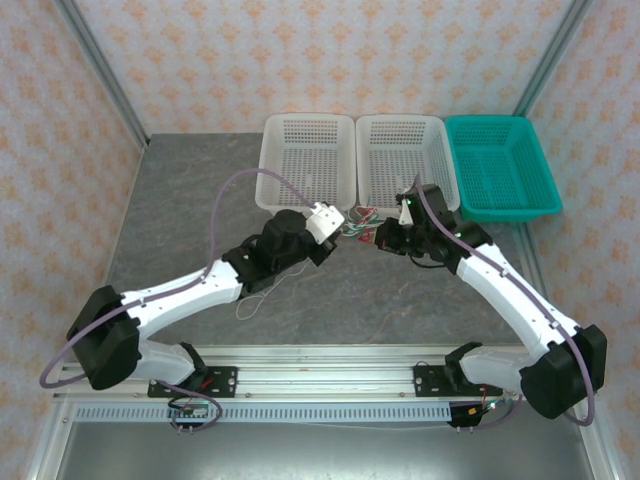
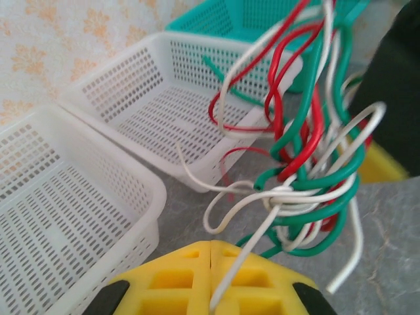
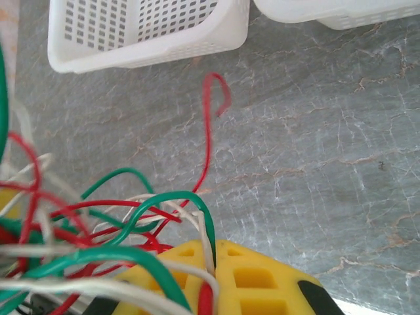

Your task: Untangle the cables

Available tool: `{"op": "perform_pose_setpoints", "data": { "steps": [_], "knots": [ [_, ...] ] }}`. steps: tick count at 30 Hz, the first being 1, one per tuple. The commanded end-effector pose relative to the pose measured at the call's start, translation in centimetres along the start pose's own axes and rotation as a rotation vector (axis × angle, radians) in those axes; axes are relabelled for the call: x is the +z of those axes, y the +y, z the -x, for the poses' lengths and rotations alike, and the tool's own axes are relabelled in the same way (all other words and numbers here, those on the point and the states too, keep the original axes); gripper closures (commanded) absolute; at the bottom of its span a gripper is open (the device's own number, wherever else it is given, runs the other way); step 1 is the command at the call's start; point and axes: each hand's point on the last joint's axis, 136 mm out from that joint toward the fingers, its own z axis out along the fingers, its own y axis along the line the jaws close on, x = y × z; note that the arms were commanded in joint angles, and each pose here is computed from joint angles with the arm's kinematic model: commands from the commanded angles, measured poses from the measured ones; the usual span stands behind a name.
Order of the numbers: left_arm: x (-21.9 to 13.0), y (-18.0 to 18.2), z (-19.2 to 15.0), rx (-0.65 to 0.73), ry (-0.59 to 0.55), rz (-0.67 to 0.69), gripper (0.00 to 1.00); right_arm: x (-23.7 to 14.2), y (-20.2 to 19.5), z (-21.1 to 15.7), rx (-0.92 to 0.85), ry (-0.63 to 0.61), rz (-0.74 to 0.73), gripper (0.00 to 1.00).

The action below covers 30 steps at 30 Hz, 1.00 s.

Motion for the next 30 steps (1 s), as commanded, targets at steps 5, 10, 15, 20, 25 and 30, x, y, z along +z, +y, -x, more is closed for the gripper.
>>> {"op": "perform_pose_setpoints", "data": {
  "steps": [5,10,15,20,25,30],
  "knots": [
    [-4.7,7.5,-0.8,-0.257,-0.038,0.26,1.0,1.2,-13.5,-0.8,0.404,-0.101,-0.355,1.0],
    [-6.1,8.9,-2.9,-0.328,-0.018,0.302,1.0,1.5,-16.8,-2.0,0.558,-0.104,-0.355,1.0],
    [-7.4,10.4,-4.2,-0.383,-0.001,0.368,1.0,0.7,-18.3,-2.8,0.571,-0.115,-0.417,1.0],
    [-9.6,14.4,-6.8,-0.497,0.057,0.542,1.0,-0.5,-20.6,-3.4,0.67,-0.164,-0.442,1.0],
    [-8.8,13.0,-6.5,-0.52,0.031,0.391,1.0,0.0,-19.4,-3.4,0.632,-0.14,-0.357,1.0],
    [-8.4,11.0,-3.1,-0.548,-0.058,0.227,1.0,0.7,-18.0,-4.1,0.6,-0.074,-0.286,1.0]
  ]
}}
